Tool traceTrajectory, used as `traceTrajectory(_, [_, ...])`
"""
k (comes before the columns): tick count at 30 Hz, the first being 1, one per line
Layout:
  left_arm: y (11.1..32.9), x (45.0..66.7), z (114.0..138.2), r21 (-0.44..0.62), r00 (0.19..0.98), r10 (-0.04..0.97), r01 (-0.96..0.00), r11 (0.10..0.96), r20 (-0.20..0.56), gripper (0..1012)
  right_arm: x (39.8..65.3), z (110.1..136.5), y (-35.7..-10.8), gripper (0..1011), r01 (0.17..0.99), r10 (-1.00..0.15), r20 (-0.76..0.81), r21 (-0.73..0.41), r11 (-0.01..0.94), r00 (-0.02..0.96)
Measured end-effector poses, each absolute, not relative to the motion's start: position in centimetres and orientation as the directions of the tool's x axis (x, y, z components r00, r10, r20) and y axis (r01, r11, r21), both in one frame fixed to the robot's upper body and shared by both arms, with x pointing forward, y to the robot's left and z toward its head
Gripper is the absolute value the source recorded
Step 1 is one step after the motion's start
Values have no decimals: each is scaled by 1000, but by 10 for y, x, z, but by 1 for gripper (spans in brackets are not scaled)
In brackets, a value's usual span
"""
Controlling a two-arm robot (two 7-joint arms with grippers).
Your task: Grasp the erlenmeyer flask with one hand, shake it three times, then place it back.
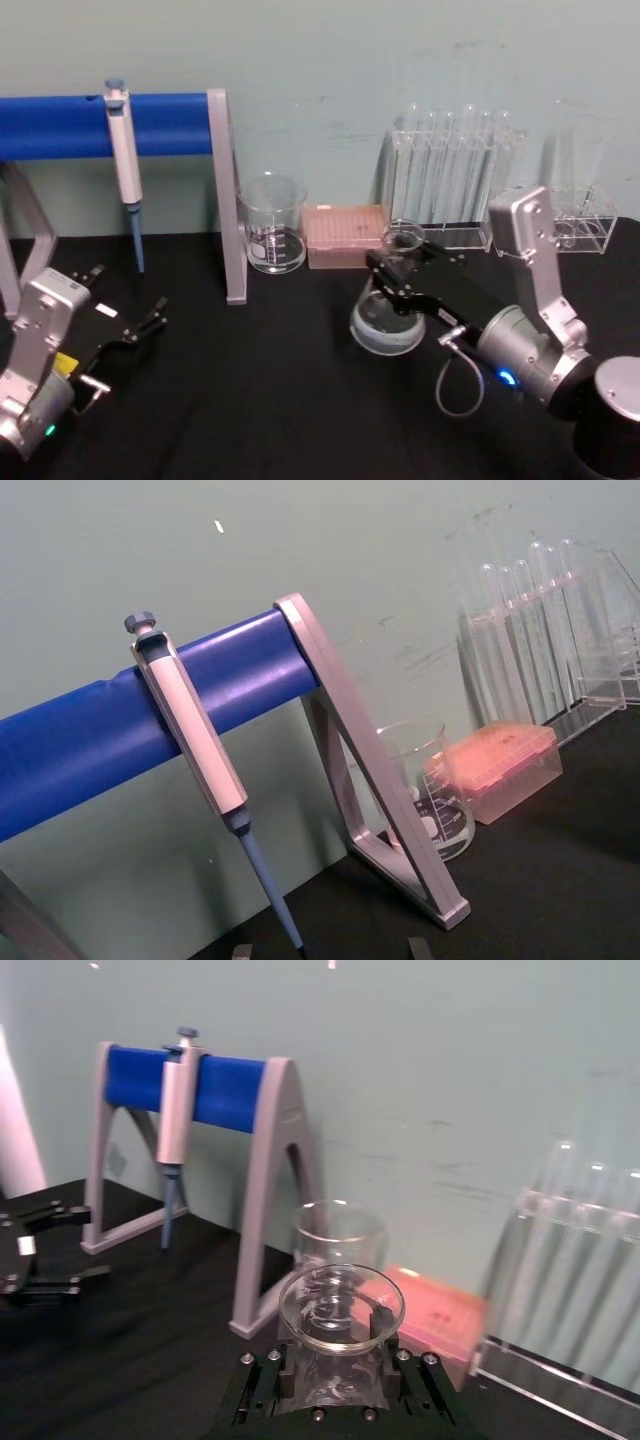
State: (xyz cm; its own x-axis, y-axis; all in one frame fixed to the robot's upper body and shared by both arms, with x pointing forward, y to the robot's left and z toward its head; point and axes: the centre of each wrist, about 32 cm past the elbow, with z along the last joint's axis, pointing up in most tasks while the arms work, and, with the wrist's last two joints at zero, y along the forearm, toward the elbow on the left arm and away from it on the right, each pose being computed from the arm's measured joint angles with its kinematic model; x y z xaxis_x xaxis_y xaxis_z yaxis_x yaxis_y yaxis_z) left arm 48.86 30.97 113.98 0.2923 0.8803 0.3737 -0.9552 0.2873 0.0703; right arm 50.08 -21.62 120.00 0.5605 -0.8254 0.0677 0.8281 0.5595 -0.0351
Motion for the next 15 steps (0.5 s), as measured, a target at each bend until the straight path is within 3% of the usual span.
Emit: traceTrajectory(15, [310,489,1140,70,292,880,-955,287,374,1001,501,1198,-185,451,712,-711,38,-42,701,702])
